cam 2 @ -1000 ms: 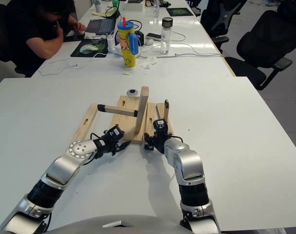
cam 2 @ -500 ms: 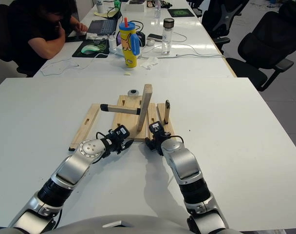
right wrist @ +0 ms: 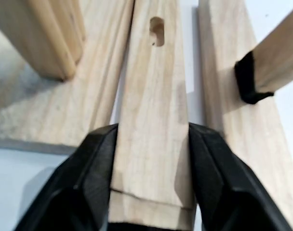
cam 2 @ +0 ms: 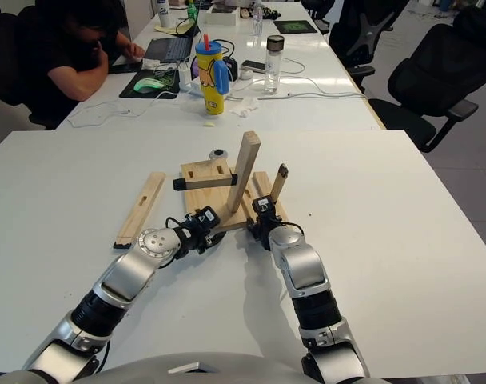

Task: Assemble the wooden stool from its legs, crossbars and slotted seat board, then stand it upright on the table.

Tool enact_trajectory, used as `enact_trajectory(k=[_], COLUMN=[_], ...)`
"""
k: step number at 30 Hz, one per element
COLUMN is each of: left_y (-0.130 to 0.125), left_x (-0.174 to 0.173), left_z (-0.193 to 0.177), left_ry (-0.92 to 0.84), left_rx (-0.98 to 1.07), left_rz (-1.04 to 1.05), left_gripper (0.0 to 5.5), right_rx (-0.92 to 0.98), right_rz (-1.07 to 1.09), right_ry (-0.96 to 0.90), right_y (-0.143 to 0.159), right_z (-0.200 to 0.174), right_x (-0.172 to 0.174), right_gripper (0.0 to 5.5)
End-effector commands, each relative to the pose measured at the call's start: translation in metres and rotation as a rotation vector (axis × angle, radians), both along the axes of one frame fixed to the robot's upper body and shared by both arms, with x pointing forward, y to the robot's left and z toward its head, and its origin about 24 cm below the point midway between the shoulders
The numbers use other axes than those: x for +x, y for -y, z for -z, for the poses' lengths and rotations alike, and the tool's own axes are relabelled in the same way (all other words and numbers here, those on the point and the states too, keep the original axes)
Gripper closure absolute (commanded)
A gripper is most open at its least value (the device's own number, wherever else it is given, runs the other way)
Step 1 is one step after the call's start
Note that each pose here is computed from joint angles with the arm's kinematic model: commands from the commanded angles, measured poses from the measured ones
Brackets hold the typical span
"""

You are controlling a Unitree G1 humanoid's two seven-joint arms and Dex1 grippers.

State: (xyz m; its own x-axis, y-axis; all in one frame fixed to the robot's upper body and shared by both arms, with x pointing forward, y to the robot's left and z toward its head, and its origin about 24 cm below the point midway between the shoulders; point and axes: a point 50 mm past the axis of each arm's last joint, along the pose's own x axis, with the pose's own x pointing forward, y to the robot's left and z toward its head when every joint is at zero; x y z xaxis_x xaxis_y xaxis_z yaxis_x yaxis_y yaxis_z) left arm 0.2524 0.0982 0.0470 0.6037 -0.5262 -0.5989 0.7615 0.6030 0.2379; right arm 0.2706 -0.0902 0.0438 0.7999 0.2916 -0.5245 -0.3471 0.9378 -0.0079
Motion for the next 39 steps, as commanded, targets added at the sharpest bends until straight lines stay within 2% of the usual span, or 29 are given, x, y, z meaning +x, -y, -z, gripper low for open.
enact_trajectory(k=[1,5,10,16,20,24,26,33,39], left_y=[-0.030,-0.035,-0.053,-0.064,-0.061,-0.061,-0.062,-0.062,-0.059], left_x=[-0.010,-0.011,-0.036,-0.035,-0.035,-0.038,-0.038,-0.036,-0.034], left_z=[0.023,0.007,0.016,0.018,0.019,0.021,0.022,0.022,0.022], left_ry=[-0.142,-0.096,-0.236,-0.261,-0.253,-0.258,-0.259,-0.258,-0.259], left_rx=[0.046,0.011,0.069,0.092,0.090,0.091,0.091,0.087,0.081], left_rz=[-0.050,0.055,0.195,0.184,0.182,0.180,0.176,0.187,0.196], left_gripper=[2.79,2.79,2.79,2.79,2.79,2.79,2.79,2.79,2.79], right_rx=[0.096,0.174,0.218,0.225,0.129,0.011,0.005,0.054,0.050], right_rz=[0.014,0.065,0.070,-0.053,-0.124,-0.127,-0.146,-0.167,-0.152], right_ry=[0.149,0.331,0.483,0.236,0.085,-0.045,-0.109,-0.123,-0.023], right_y=[-0.002,0.007,0.012,0.005,0.003,0.015,0.016,0.010,0.002], right_z=[-0.025,-0.058,-0.092,-0.068,-0.041,-0.017,-0.006,-0.006,-0.010], right_x=[0.007,0.015,0.020,0.008,-0.016,-0.033,-0.040,-0.040,-0.019], right_gripper=[3.42,3.42,3.42,3.43,3.43,3.48,3.09,2.10,2.04])
